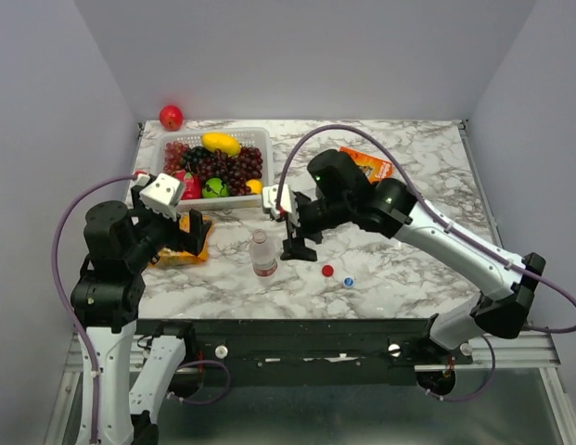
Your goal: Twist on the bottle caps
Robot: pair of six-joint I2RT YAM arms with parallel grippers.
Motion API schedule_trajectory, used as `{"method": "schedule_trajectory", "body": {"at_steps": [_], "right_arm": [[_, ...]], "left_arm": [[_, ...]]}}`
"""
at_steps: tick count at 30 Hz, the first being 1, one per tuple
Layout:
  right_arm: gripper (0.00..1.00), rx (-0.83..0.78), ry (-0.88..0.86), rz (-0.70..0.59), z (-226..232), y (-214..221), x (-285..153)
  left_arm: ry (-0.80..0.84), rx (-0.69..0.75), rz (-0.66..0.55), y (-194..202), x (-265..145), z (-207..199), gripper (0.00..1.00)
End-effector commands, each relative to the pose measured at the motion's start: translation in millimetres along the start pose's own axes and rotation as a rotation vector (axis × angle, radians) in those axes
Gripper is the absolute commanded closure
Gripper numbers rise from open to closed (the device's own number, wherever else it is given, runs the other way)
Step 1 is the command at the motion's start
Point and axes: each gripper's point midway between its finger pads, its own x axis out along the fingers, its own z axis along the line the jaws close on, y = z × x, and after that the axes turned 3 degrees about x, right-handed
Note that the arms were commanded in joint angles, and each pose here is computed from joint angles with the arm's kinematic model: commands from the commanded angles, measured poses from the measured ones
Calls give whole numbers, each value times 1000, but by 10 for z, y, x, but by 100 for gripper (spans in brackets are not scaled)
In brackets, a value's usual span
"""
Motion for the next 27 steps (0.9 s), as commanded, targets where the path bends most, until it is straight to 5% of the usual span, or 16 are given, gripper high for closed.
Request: {"method": "schedule_trajectory", "body": {"at_steps": [1, 18, 27], "right_arm": [[11, -45, 34, -42, -78, -177, 193], [24, 120, 8, 11, -238, 48, 796], [41, 160, 32, 22, -327, 132, 967]], "left_arm": [[13, -19, -45, -36, -299, -165, 1], [-14, -73, -31, 117, -347, -162, 1], [59, -86, 13, 253, -196, -219, 1]]}}
